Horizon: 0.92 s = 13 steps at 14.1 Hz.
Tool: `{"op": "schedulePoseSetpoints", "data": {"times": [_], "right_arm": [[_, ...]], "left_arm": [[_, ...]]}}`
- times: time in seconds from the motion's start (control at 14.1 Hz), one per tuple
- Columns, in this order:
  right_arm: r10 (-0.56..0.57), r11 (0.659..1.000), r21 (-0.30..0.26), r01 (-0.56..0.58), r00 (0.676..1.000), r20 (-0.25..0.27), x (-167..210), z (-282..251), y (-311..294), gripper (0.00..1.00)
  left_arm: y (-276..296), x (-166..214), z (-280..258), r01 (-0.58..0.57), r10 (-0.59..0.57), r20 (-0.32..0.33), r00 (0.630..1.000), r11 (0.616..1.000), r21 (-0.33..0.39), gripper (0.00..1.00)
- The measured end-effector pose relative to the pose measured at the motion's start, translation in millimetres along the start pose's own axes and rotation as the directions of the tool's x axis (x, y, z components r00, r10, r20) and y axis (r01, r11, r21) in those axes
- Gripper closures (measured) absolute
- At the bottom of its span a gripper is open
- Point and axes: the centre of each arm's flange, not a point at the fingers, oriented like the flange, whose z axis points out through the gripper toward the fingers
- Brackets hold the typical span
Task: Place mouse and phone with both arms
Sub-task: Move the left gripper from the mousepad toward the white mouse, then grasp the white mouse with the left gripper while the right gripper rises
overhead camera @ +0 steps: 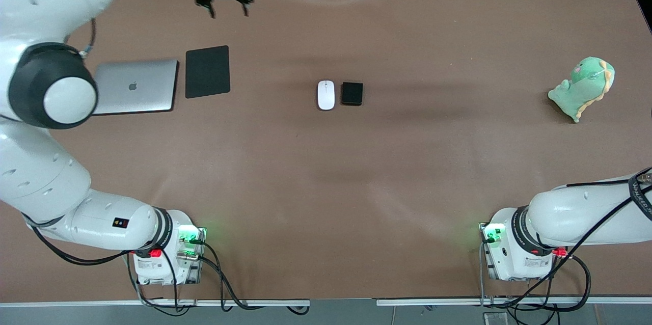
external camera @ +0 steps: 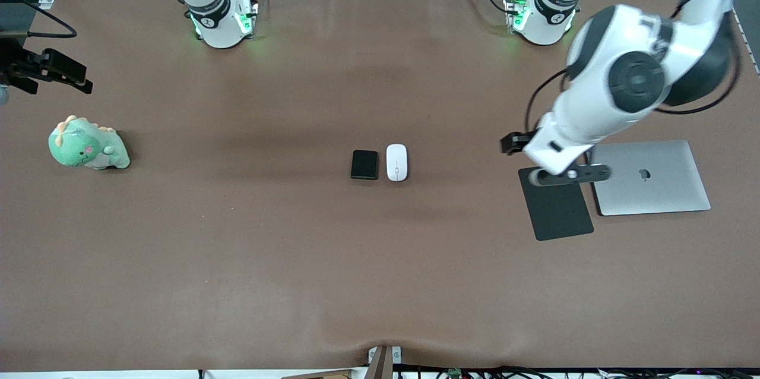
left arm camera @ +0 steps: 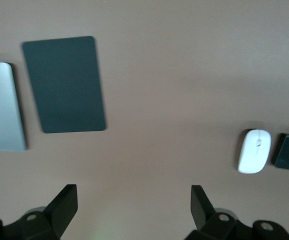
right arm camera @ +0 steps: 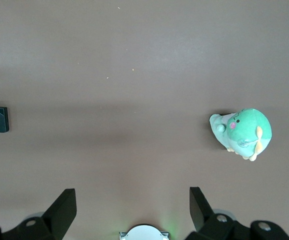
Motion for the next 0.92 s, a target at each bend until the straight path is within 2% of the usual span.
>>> {"op": "schedulePoseSetpoints", "data": {"times": [0.42,0.92], "right_arm": [[0.0,1.0,0.001,0.0,1.0,0.018,8.6,10.5,0.3,0.0],[-0.002,1.0,0.006,0.002,1.0,0.025,12.0,14.8,-1.0,0.0]], "left_arm": [[115.1,-25.7,80.1,0.135,-0.136,-0.017,0.991,0.991,-0.022,0.0],[207.5,-53.7,198.1,0.12,-0.123,-0.033,0.992,0.988,-0.093,0.0]]}}
